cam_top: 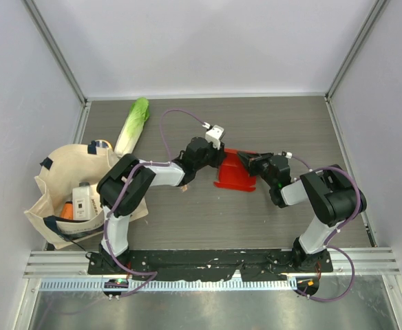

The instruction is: Fold the paper box

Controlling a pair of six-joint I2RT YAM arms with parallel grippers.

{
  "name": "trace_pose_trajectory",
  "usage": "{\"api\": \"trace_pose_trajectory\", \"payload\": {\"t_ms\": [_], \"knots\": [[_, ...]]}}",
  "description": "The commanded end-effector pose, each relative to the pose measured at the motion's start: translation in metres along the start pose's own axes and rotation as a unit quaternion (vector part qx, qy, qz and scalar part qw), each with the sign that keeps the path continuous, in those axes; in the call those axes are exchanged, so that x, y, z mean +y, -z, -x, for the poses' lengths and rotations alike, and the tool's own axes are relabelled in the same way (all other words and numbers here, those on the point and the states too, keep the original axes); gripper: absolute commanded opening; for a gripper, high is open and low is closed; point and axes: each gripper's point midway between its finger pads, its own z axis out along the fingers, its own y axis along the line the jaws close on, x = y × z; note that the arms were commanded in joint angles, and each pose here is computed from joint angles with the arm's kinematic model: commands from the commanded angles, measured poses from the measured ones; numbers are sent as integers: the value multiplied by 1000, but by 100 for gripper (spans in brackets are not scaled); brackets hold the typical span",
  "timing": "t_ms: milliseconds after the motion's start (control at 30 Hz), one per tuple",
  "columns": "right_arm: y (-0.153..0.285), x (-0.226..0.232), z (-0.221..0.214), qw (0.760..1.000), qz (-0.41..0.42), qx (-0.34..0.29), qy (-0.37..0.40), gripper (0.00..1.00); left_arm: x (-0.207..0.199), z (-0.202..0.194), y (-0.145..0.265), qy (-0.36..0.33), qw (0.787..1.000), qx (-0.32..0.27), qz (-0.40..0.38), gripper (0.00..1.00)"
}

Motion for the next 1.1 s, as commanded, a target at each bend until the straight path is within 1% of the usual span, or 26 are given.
{"api": "trace_pose_trajectory", "payload": {"t_ms": [0, 67, 100, 133, 167, 200, 267, 300, 333, 367, 400, 500, 533, 600, 633, 700, 800, 833, 900, 967, 1000, 1033, 1067], "knots": [[-2, 10, -6, 1000, 12, 8, -1, 1, -12, 14, -6, 53, 997, -1, 53, 17], [-2, 11, -6, 1000, 13, 8, -1, 1, -25, 18, -5, 75, 996, 0, 41, 22], [-2, 10, -7, 1000, 13, 9, -2, 1, -27, 17, -2, 80, 996, 2, 37, 27], [-1, 11, -7, 1000, 15, 10, -3, 1, -30, 17, 1, 84, 996, 0, 31, 30], [-1, 9, -5, 1000, 13, 8, -4, 1, -31, 21, 5, 81, 996, -5, 28, 33], [0, 8, -7, 1000, 14, 10, -2, 1, -34, 22, 12, 73, 997, -6, 17, 40], [0, 5, -5, 1000, 12, 8, -3, 1, -30, 20, 22, 55, 998, -1, 10, 44], [0, 5, -5, 1000, 12, 9, -4, 1, -41, 29, 29, 47, 999, -8, -26, 48], [0, 7, -5, 1000, 17, 10, -6, 1, -38, 29, 33, 41, 999, -7, -32, 49], [0, 6, -5, 1000, 17, 11, -7, 1, -36, 21, 39, 35, 999, 2, -41, 50], [0, 8, -5, 1000, 20, 12, -8, 1, -44, 29, 48, 30, 997, -6, -69, 51], [0, 9, -2, 1000, 22, 10, -6, 1, -27, 22, 66, 17, 997, -11, -78, 51], [1, 10, -2, 1000, 23, 10, -5, 1, -29, 26, 74, 16, 995, -17, -97, 51], [1, 10, -1, 1000, 22, 11, -5, 1, -19, 20, 82, 20, 995, -17, -100, 51], [1, 10, -2, 1000, 24, 12, -4, 1, -22, 20, 85, 19, 993, -16, -115, 51], [1, 10, -2, 1000, 23, 13, -4, 1, -13, 15, 89, 26, 994, -12, -108, 50], [1, 11, -3, 1000, 25, 16, -2, 1, 8, 8, 84, 36, 997, 3, -66, 46], [1, 11, -3, 1000, 26, 17, -2, 1, 9, 8, 78, 39, 997, 11, -72, 44], [0, 12, -5, 999, 28, 22, -1, 1, 13, 13, 72, 30, 997, 6, -76, 42], [-1, 11, -4, 999, 27, 22, -1, 1, 12, 9, 64, 14, 996, 12, -93, 44], [-1, 12, -5, 999, 29, 24, -1, 1, 13, 17, 57, -5, 995, 7, -98, 45], [-1, 12, -6, 999, 29, 26, -1, 1, 13, 5, 54, -6, 994, 31, -106, 46], [-1, 13, -6, 999, 29, 27, 0, 1, 12, 6, 52, -13, 993, 31, -110, 46]]}}
